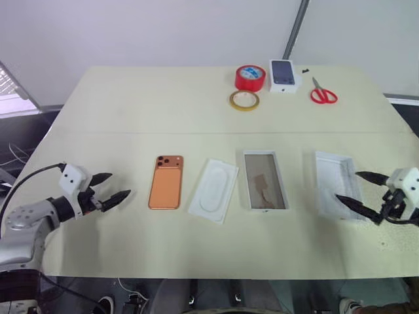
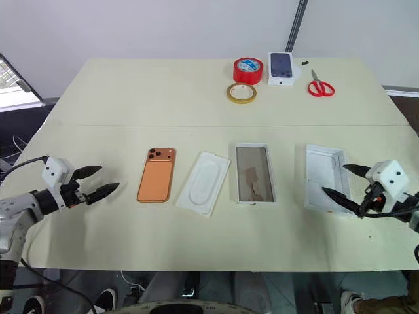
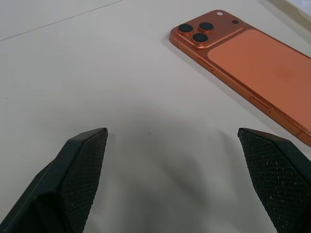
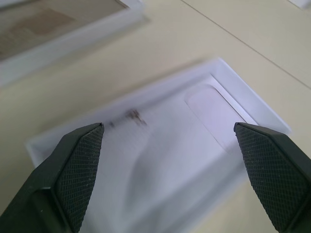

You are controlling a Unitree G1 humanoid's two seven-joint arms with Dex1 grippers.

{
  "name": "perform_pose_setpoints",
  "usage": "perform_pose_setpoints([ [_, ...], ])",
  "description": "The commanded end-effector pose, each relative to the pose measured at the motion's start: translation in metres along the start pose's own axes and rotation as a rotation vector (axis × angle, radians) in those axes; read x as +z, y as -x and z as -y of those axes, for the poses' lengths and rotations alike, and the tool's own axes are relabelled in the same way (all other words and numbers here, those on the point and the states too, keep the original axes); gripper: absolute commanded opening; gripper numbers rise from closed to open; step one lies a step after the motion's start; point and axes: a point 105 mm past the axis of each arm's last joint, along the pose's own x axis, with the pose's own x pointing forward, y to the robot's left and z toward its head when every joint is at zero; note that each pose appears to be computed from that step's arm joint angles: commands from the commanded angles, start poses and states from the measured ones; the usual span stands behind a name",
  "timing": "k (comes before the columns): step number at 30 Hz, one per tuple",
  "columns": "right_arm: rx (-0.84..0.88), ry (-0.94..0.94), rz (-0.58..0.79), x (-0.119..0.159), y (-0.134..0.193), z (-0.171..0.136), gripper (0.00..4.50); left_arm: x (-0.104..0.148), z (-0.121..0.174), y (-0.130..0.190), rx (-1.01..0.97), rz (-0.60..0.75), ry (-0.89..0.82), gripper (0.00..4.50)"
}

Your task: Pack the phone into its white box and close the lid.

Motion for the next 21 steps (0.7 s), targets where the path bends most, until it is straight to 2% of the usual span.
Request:
perform_pose_setpoints([
  [1, -0.047, 0.032, 0.010, 0.006, 0.012, 0.012, 4.48, 0.012, -0.004, 0.006, 0.016, 0.046, -0.045, 4.50],
  [8, -0.058, 0.027, 0.029, 0.008, 0.007, 0.013, 4.48, 0.011, 0.003, -0.001, -0.019, 0.033, -0.068, 4.50],
  [17, -0.038, 0.032, 0.041, 0.013, -0.002, 0.008, 4.48, 0.009, -0.007, -0.001, 0.000, 0.010, -0.104, 4.50],
  [21, -0.015, 0.052, 0.054, 0.021, -0.010, 0.003, 4.48, 0.011, -0.001, -0.012, -0.001, -0.004, -0.065, 4.50],
])
